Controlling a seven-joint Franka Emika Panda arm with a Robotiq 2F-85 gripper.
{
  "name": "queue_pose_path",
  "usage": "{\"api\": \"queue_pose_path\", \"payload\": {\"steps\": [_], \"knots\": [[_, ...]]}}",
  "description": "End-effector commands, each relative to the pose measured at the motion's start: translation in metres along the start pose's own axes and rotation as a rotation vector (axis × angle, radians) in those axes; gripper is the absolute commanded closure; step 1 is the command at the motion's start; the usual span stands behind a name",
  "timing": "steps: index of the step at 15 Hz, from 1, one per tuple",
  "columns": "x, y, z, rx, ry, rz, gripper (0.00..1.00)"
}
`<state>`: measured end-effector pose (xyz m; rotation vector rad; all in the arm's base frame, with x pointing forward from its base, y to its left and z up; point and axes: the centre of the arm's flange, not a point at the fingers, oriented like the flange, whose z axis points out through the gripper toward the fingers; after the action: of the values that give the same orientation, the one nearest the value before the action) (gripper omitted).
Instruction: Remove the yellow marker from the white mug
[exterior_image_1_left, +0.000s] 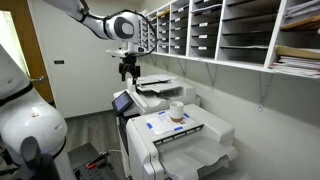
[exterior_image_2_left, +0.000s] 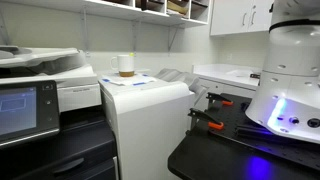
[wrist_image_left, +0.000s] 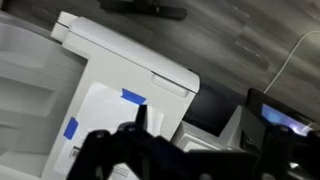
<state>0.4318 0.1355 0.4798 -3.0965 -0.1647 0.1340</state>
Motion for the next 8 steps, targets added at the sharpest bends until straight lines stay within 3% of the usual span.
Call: {"api": "queue_pose_path", "payload": {"steps": [1,5,8], "knots": [[0.0,0.0,0.0,0.0,0.0,0.0,0.0],[0.0,0.0,0.0,0.0,0.0,0.0,0.0],[0.026,0.018,-0.005,-0.005,-0.024,-0.031,0.0]]}}
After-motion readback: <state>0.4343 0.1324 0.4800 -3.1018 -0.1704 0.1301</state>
